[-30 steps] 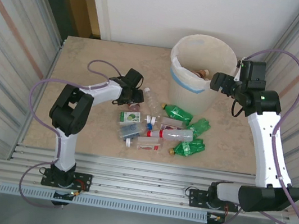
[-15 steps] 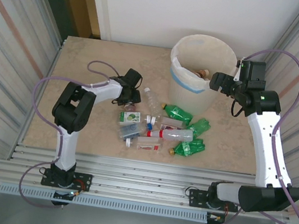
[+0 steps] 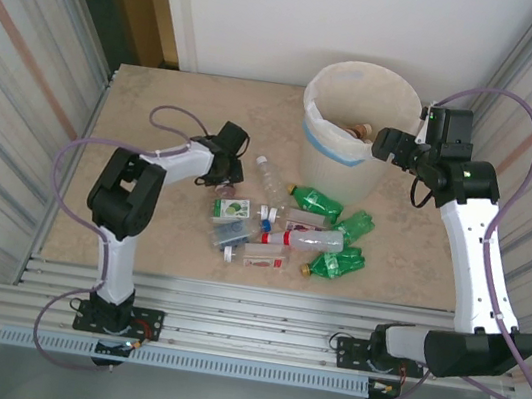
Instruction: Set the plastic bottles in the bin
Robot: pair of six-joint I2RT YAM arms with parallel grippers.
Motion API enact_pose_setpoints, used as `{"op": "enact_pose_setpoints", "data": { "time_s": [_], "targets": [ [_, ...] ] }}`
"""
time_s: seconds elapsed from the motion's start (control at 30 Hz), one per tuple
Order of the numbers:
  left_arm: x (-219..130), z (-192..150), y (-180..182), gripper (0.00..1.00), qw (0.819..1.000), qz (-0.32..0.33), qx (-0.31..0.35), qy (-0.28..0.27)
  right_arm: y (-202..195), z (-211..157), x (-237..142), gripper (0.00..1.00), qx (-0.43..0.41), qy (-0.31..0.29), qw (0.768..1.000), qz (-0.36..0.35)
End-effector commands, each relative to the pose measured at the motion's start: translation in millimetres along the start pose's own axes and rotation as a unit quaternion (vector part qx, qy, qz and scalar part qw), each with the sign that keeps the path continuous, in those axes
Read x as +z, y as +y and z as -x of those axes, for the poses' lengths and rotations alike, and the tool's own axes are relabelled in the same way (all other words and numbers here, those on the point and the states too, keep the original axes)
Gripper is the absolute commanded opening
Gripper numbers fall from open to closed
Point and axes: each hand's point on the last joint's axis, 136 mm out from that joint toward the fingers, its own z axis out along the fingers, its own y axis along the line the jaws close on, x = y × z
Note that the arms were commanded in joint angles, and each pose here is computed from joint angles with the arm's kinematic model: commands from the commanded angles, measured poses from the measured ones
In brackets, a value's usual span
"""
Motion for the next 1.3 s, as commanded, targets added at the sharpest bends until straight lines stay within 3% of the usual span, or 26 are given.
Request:
{"op": "enact_pose_setpoints", "data": {
  "time_s": [0.0,0.27,0.47,0.77,1.03,1.27],
  "targets": [
    [-30.3,20.4,6.2,0.41,0.999,-0.002,0.010,-0.048,3.0,8.2,-5.4,0.98,0.015,-0.017,1.000,0.013],
    [-81.7,31.0,6.6,0.39,0.991,-0.055,0.021,-0.116,15.0,13.6,-9.5,0.98,0.024,-0.027,0.998,0.047],
    [-125.5,30.0,-4.0,0.36,0.974,-0.144,0.039,-0.170,35.4,15.1,-12.4,0.98,0.033,-0.026,0.994,0.101],
    [-197.2,25.0,-25.8,0.31,0.922,-0.285,0.078,-0.250,108.9,10.2,-21.2,0.99,0.007,-0.013,0.972,0.236],
    [-257.0,10.4,-46.0,0.31,0.862,-0.389,0.128,-0.299,193.0,-0.8,-29.4,0.99,-0.020,0.012,0.924,0.381],
    [-290.8,-5.5,-62.1,0.30,0.824,-0.432,0.175,-0.323,249.6,-18.0,-29.8,0.98,-0.039,0.050,0.886,0.460]
  ]
}}
